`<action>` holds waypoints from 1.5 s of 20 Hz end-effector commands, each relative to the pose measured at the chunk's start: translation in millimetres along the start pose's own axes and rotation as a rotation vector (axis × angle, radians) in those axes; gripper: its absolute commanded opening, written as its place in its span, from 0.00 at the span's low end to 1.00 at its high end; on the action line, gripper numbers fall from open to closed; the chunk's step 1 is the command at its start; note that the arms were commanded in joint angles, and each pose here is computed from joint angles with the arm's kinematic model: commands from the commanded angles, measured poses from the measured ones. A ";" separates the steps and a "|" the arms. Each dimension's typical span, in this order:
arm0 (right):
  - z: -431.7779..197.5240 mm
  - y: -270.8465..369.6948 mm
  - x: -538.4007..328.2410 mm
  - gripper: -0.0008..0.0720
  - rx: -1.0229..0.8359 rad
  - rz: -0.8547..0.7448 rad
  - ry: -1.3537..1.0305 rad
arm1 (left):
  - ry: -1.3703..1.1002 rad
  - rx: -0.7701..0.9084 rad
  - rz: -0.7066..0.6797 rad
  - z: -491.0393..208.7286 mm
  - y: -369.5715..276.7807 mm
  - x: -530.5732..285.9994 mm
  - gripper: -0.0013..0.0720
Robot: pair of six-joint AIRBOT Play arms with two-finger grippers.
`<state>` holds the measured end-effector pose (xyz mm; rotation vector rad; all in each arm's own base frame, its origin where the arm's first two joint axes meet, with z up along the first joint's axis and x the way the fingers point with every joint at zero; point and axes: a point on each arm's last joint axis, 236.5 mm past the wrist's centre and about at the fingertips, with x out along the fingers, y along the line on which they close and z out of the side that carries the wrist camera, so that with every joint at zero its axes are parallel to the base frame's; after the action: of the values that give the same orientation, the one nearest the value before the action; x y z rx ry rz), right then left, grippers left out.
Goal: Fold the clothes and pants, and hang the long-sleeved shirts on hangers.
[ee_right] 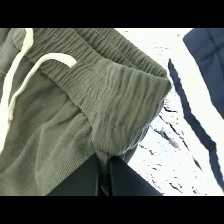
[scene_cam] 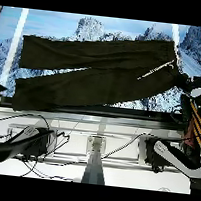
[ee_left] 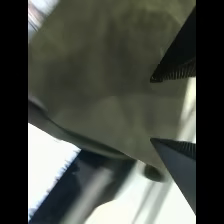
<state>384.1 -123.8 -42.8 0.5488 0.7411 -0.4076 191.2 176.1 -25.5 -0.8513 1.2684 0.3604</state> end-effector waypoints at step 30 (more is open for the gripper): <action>-1.1 25.4 -186.9 0.05 -0.257 0.043 -0.070 | -0.688 0.107 -0.144 149.1 -76.0 -87.1 0.04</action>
<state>315.7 -83.3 94.5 0.3693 0.6289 -0.2749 309.5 246.6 68.4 -0.6611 0.6288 0.4245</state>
